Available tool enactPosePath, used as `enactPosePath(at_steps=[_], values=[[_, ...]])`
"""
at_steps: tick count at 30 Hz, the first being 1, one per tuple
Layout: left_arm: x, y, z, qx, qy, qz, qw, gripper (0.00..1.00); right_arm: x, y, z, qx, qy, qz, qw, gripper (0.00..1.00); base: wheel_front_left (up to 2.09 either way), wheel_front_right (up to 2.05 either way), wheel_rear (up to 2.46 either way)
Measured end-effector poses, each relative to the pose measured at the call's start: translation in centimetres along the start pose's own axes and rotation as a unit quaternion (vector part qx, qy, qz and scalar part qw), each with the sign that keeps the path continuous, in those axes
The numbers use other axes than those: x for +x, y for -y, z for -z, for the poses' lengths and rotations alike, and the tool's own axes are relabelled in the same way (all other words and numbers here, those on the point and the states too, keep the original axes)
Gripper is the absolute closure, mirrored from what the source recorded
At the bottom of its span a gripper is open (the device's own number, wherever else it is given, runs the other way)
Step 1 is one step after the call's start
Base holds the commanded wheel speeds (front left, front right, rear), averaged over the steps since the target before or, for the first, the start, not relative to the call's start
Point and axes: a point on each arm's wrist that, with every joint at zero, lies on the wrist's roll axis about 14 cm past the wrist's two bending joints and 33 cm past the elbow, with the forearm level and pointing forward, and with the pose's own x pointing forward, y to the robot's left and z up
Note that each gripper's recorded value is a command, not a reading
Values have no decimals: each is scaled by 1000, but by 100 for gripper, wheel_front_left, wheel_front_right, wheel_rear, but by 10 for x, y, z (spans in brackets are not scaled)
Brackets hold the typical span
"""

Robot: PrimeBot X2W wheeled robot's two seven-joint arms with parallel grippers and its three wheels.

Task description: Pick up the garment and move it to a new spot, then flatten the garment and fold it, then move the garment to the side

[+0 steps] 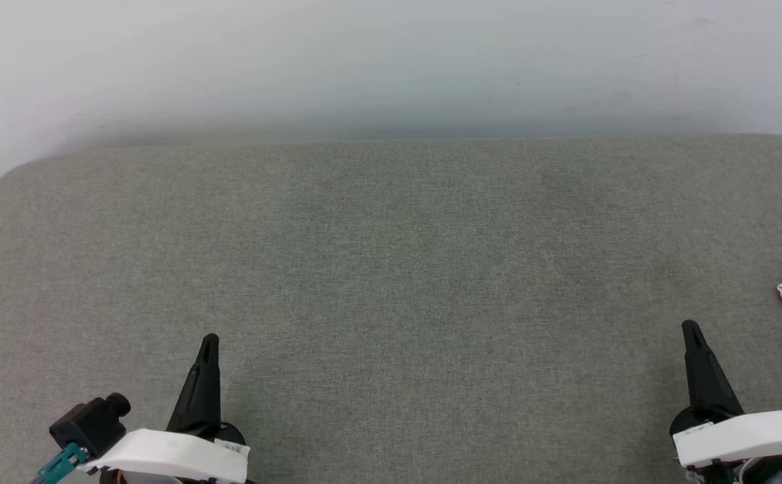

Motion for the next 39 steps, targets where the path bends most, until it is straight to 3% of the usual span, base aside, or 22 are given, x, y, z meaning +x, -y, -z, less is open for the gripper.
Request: enactPosePath(at_steps=[22, 39], values=[[5, -7, -6, -140, 0, -20, 990, 100, 5, -1, -5, 139, 2, 9, 990, 100, 0, 0, 0], [10, -10, -11, -244, 3, -26, 969, 100, 7, -3, -8, 242, 1, 9, 970, 100, 0, 0, 0]])
